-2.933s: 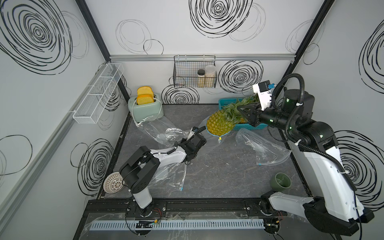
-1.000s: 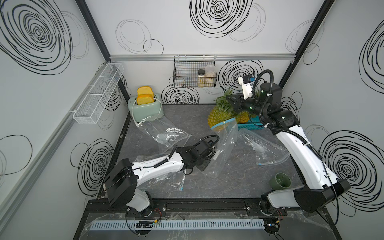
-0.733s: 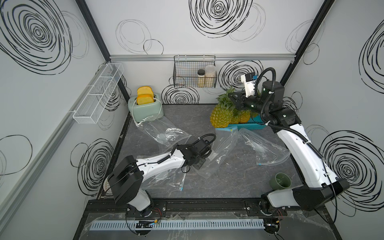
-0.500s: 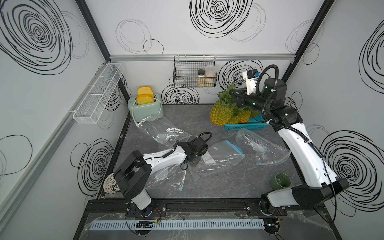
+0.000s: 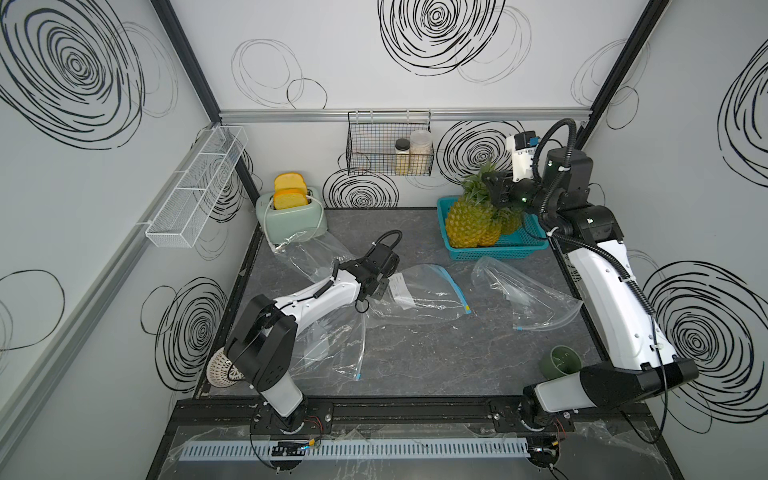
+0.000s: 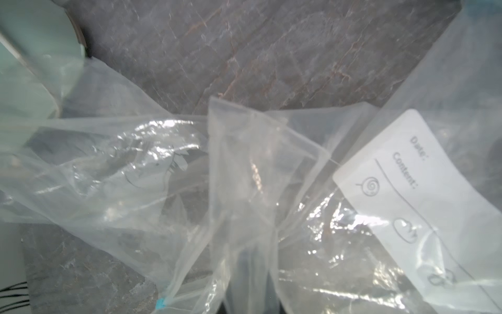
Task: Open the zip-top bag and take out the pineapple
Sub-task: Place the zipper food storage bag at the center of the board.
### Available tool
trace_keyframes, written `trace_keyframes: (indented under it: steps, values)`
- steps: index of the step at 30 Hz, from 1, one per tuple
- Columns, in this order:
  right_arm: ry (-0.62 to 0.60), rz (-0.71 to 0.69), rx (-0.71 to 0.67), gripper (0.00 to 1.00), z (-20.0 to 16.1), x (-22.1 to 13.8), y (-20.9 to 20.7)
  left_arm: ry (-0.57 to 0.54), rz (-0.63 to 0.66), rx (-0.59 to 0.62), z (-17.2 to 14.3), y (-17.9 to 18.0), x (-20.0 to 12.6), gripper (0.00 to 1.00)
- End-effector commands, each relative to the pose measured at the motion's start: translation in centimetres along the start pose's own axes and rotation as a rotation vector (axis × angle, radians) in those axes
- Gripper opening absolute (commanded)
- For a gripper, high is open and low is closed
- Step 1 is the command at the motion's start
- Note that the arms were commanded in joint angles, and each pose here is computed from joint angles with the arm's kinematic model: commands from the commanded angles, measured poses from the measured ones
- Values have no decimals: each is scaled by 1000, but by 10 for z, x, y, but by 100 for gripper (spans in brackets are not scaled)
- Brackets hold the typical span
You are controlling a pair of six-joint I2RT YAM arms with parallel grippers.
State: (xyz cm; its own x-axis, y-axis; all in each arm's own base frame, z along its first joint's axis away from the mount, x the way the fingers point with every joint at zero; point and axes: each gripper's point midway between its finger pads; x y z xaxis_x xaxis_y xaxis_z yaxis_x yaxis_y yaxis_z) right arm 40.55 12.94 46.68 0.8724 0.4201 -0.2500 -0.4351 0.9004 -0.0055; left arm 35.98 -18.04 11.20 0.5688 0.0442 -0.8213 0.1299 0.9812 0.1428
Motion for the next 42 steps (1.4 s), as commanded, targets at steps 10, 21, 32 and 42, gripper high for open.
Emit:
trace_keyframes:
  steps: [10, 21, 32, 42]
  values:
    - [4, -323, 11, 0, -3, 2, -122, -115, -82, -83, 38, -5, -16, 52]
    - [41, -454, 53, 0, -30, 30, -175, -162, -125, -114, 45, -2, -34, 55]
    - [9, -557, 102, 0, -50, 34, -195, -162, -165, -125, 44, -7, -36, 58]
    - [-18, -648, 122, 0, -67, 28, -211, -145, -182, -121, 41, -10, -32, 58]
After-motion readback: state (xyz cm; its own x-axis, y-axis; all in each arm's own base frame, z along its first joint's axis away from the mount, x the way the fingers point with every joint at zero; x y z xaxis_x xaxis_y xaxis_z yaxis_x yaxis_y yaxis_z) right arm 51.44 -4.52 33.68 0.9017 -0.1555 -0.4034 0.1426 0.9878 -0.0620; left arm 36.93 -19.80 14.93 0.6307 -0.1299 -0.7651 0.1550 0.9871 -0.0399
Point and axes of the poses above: each gripper's point midway between its finger pads, its own x axis out along the fingers, its own y axis along the line the jaws close on, z = x × y, and after that the axes turned 10 degrees about -x, right-handed
